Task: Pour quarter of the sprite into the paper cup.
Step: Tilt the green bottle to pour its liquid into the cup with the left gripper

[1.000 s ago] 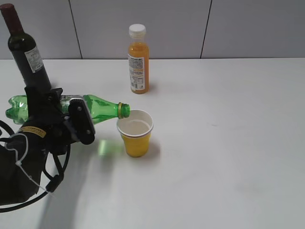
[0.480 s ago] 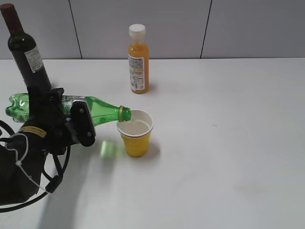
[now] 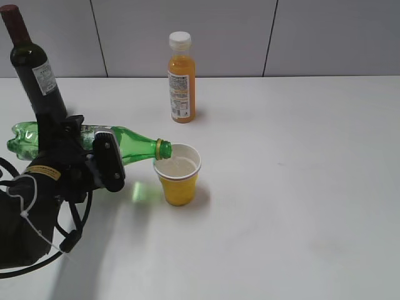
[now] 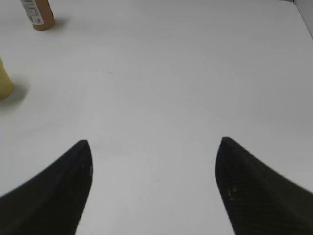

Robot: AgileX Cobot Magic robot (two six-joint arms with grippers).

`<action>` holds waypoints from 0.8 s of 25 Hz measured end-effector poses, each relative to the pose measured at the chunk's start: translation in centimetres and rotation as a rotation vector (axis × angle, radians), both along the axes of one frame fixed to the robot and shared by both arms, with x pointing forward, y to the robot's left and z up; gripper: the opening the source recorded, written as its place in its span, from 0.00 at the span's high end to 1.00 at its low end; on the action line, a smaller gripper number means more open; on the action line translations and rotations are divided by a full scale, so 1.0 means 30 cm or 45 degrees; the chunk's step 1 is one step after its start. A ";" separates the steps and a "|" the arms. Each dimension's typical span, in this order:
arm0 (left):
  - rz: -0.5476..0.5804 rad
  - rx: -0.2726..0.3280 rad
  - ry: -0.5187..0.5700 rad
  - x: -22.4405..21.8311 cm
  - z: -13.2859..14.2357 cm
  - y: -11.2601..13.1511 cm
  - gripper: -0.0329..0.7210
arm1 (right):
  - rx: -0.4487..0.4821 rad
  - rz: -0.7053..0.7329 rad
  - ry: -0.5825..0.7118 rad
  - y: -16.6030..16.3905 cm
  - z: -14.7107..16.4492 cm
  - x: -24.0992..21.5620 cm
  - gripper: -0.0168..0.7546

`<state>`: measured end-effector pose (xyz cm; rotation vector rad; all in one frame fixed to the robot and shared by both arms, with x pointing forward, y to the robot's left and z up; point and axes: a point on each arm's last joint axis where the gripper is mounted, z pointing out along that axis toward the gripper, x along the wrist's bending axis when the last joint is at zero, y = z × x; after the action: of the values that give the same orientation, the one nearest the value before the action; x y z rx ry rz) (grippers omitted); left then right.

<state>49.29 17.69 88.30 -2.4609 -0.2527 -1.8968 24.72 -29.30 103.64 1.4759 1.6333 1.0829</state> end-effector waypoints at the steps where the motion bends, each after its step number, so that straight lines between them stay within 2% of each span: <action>1: 0.000 0.000 0.000 0.000 0.000 0.000 0.34 | 0.000 0.000 0.000 0.000 0.000 0.000 0.21; 16: -0.010 -0.003 -0.002 0.000 0.000 -0.003 0.34 | -0.001 -0.001 0.000 0.000 0.000 0.000 0.21; 18: -0.016 -0.028 -0.007 0.001 0.001 -0.005 0.34 | -0.001 -0.001 0.000 0.000 0.000 0.000 0.21; 20: -0.016 -0.086 -0.016 0.002 0.002 -0.009 0.34 | -0.001 -0.001 0.000 0.000 0.000 0.000 0.21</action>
<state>49.34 17.42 88.34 -2.4993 -0.3073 -1.9410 24.72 -29.31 103.64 1.4756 1.6331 1.0820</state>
